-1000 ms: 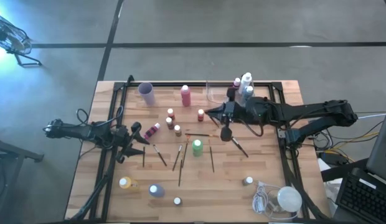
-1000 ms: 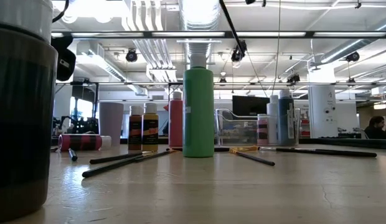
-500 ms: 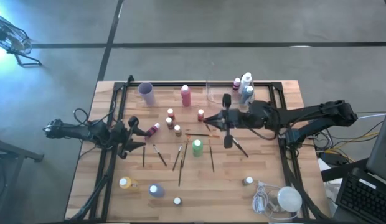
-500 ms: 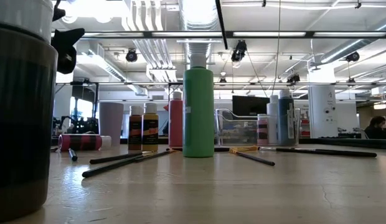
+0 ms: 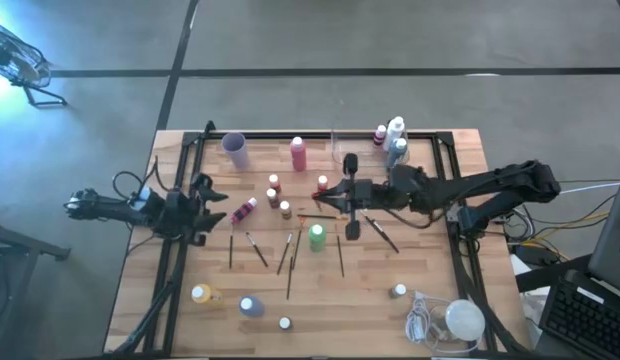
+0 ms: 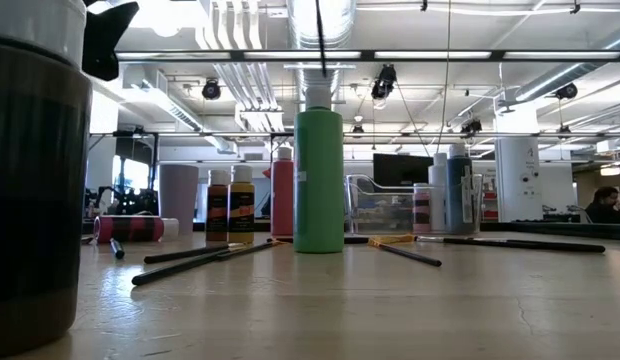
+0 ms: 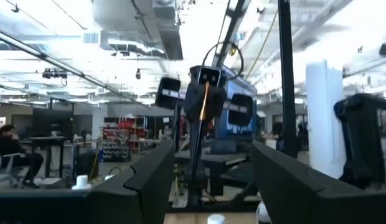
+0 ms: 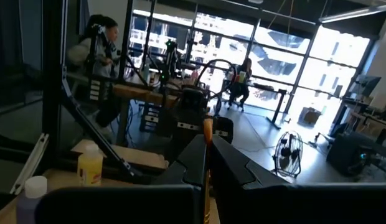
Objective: Pick & Place Paint Supplies
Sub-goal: Put the gold paint brush into the violet cup
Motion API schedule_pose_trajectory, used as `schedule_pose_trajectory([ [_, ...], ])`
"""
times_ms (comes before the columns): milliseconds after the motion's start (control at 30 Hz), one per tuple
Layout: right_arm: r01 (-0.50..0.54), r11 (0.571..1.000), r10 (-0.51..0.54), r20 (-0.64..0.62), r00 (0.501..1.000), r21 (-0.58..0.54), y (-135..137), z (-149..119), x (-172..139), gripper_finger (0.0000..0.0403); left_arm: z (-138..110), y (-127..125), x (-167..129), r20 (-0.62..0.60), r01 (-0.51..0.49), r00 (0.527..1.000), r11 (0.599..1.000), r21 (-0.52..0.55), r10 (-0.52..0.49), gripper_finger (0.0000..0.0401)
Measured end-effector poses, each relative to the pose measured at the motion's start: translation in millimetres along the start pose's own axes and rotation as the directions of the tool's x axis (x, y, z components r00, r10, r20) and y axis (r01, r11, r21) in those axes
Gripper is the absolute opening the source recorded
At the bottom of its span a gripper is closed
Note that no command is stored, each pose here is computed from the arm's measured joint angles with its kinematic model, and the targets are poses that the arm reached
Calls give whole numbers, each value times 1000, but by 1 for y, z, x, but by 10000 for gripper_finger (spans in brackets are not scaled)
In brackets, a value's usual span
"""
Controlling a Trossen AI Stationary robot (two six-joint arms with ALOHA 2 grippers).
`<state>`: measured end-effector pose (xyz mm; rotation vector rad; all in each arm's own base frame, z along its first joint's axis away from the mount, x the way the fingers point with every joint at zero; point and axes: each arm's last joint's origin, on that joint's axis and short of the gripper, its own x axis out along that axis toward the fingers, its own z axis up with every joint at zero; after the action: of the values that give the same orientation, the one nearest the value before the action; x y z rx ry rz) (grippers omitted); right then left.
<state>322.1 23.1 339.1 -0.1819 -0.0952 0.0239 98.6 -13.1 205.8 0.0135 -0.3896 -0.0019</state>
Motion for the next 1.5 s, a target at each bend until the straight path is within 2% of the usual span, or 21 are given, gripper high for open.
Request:
schedule_pose_trajectory([
  [167, -19, 999, 18, -19, 1000, -35, 8, -15, 22, 8, 2, -2, 12, -67, 9, 998, 999, 52, -5, 216],
  [433, -22, 996, 21, -17, 1000, -90, 16, -35, 42, 8, 13, -7, 50, -172, 35, 985, 986, 163, -6, 216],
  [767, -20, 993, 21, 7, 1000, -113, 21, -52, 52, 8, 0, -15, 103, -350, 46, 935, 960, 275, 55, 216],
  [867, -27, 993, 29, 16, 999, -113, 24, -50, 51, 8, 8, -16, 121, -314, 18, 946, 955, 296, 79, 216],
  [1000, -42, 991, 44, 14, 999, -126, 30, -49, 50, 8, 8, -18, 135, -342, 36, 936, 947, 319, 79, 216],
  [1067, -46, 991, 48, 15, 999, -126, 32, -49, 50, 8, 15, -19, 141, -316, 28, 945, 945, 327, 81, 216],
  [1367, -39, 990, 41, 14, 999, -133, 33, -49, 50, 8, 23, -20, 147, -296, 37, 953, 945, 325, 64, 216],
  [1500, -39, 988, 41, 12, 999, -147, 33, -49, 50, 8, 25, -21, 148, -289, 84, 957, 951, 296, 6, 216],
])
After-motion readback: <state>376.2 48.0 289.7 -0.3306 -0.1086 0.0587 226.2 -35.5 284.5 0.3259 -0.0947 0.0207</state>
